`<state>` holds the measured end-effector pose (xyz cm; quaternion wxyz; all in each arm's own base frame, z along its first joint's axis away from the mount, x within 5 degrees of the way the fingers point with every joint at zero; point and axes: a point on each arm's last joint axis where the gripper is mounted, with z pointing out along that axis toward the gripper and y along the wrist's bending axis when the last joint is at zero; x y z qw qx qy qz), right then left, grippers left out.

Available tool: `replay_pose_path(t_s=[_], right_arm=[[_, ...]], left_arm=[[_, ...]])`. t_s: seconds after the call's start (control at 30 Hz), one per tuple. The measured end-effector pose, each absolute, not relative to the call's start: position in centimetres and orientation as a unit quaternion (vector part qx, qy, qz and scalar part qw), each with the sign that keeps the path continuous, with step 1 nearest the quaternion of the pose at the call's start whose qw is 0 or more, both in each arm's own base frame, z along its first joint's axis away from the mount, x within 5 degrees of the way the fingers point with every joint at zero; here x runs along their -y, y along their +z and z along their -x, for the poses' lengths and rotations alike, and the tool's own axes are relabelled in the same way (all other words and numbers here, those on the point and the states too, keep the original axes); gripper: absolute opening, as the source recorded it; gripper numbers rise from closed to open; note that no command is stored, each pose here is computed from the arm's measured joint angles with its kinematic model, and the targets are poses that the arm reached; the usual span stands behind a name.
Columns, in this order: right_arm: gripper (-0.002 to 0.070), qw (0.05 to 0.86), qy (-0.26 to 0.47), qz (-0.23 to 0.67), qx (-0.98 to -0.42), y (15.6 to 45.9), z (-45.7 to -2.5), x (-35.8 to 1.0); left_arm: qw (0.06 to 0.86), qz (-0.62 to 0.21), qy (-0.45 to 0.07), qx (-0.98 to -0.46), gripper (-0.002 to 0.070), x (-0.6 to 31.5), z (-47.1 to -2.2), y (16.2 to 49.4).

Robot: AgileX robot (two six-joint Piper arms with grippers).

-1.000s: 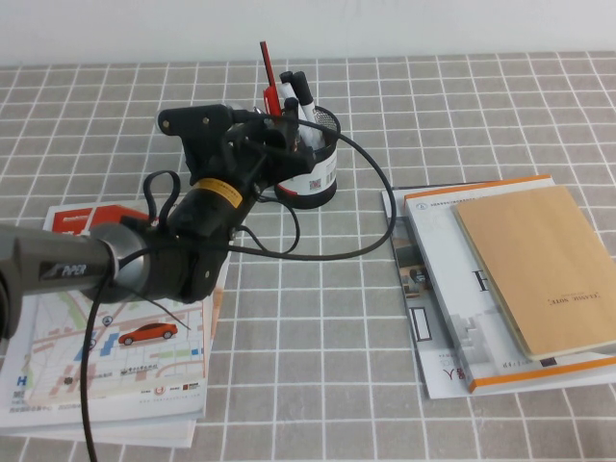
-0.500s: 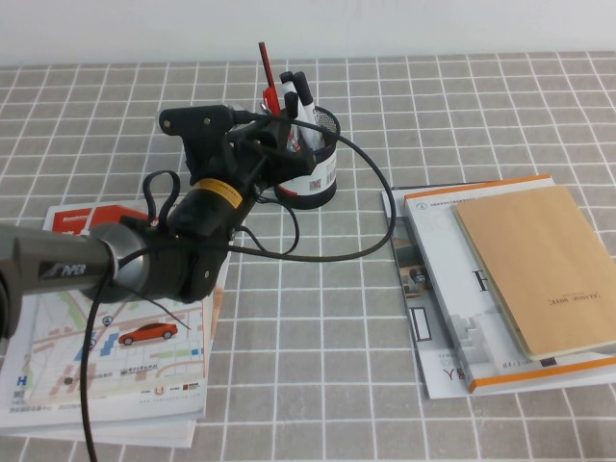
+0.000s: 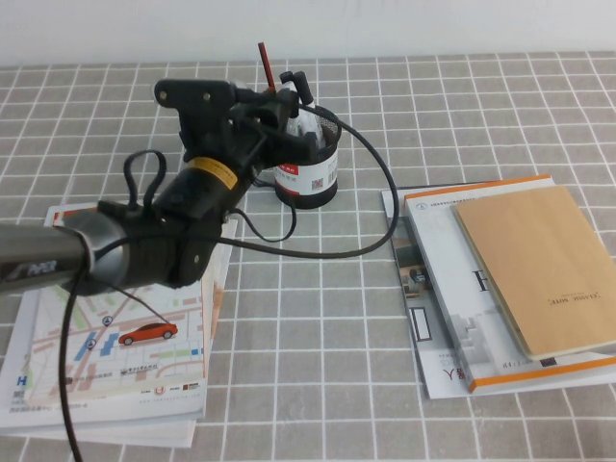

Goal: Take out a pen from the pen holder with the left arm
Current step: Pick up the pen from the pen holder

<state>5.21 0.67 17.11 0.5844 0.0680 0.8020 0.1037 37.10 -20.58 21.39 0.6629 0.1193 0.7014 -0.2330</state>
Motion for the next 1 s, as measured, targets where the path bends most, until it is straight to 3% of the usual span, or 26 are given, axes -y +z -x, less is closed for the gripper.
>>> replay_pose_path(t_s=[0.37,0.6,0.73,1.0], right_arm=[[-0.0013,0.584,0.104,-0.068,-0.802,17.1,-5.2,-0.7],[-0.0013,0.584,0.104,-0.068,-0.802,17.1,-5.2,-0.7],[-0.0013,0.584,0.104,-0.068,-0.802,17.1,-5.2,-0.7],[-0.0013,0.584,0.104,-0.068,-0.802,17.1,-5.2,-0.7]], left_arm=[[0.648,-0.136,-0.219,-0.717,0.0053,19.7,-35.4,26.1],[0.685,-0.138,-0.228,-0.678,0.0053,18.6,-33.2,31.5],[0.705,-0.180,-0.213,-0.652,0.0053,17.7,-30.9,35.2],[0.637,-0.245,-0.171,-0.711,0.0053,17.1,-25.9,37.4]])
